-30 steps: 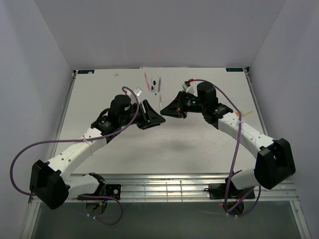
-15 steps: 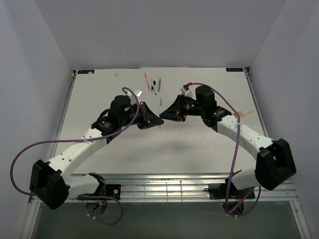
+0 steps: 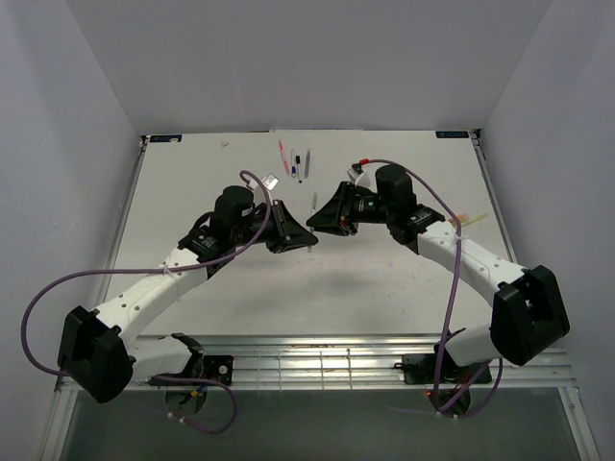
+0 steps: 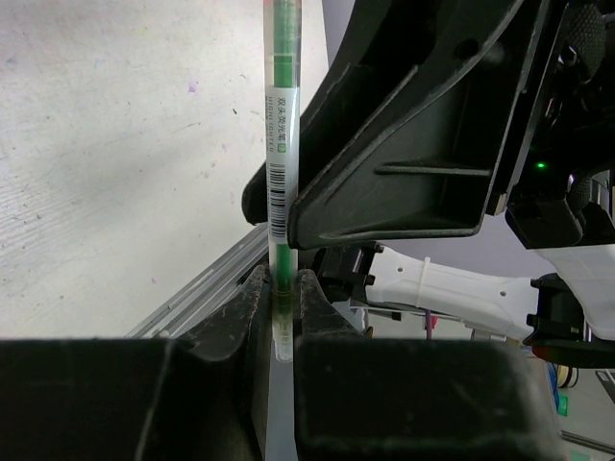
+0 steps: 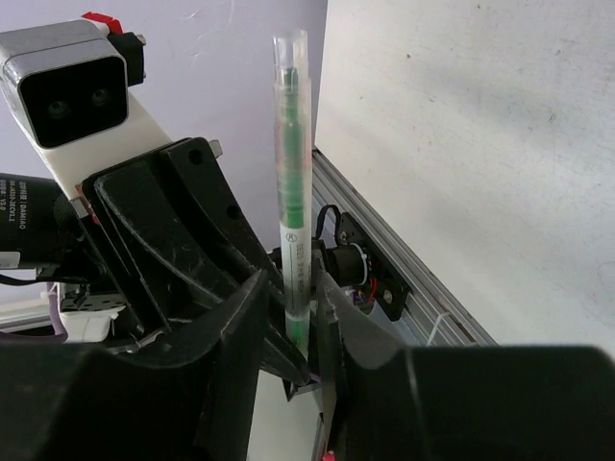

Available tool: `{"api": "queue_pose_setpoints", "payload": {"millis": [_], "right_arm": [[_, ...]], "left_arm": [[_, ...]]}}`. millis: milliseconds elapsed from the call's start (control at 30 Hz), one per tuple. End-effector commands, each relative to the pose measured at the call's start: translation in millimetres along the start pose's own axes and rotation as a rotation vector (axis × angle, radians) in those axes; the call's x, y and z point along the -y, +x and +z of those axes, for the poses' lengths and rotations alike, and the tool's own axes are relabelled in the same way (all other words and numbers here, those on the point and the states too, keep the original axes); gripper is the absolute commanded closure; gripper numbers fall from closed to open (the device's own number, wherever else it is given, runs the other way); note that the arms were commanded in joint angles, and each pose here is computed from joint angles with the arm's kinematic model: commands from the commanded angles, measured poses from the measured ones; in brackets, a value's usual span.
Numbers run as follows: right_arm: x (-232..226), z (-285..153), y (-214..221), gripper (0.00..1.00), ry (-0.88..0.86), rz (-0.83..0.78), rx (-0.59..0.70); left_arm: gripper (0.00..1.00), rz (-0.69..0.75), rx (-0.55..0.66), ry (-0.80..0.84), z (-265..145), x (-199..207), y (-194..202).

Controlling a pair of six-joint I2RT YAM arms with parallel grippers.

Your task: Open the pen caps

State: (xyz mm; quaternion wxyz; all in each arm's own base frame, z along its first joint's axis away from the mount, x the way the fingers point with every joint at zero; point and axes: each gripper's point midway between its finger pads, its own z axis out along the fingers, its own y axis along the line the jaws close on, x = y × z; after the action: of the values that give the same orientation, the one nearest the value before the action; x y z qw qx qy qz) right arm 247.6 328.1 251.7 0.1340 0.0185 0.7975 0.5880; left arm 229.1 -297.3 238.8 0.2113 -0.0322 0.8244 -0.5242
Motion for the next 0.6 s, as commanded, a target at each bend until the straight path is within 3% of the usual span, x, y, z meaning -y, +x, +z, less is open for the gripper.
{"api": "queue_pose_setpoints", "payload": {"millis": [0,67,167,200,267,467,567], "right_arm": [[-11.2,3.4,-6.4,0.67,-0.023,-0.063,0.003],[-12.5,4.6,-6.5,0.67,-0.027,-0.066,-0.002],[-9.9,7.3,-6.3,0.78,-0.021,-0.062,-0.007],[-8.2,7.7,-5.9,0.89,-0.018,-0.059,-0.008],[-8.0,7.4,-6.8,0.92,-0.015,-0.063,-0.001],[-11.3,3.4,-9.6,0.92,-0.010,-0.075,0.031],[-12.1,3.4,-10.2,0.92,-0.011,-0.077,0.033]], "left_arm": [[1.00,0.015,-0.047,0.022,-0.6,1.9,9.6],[1.00,0.013,-0.050,0.023,0.1,2.4,9.4],[1.00,0.012,-0.051,0.024,0.4,2.4,9.5],[1.00,0.013,-0.051,0.024,0.7,2.5,9.2],[0.98,0.013,-0.056,0.024,1.1,2.0,10.0],[0.64,0.000,-0.065,0.020,-0.6,-1.7,14.0],[0.57,-0.008,-0.069,0.019,-1.8,-3.6,17.1]]}}
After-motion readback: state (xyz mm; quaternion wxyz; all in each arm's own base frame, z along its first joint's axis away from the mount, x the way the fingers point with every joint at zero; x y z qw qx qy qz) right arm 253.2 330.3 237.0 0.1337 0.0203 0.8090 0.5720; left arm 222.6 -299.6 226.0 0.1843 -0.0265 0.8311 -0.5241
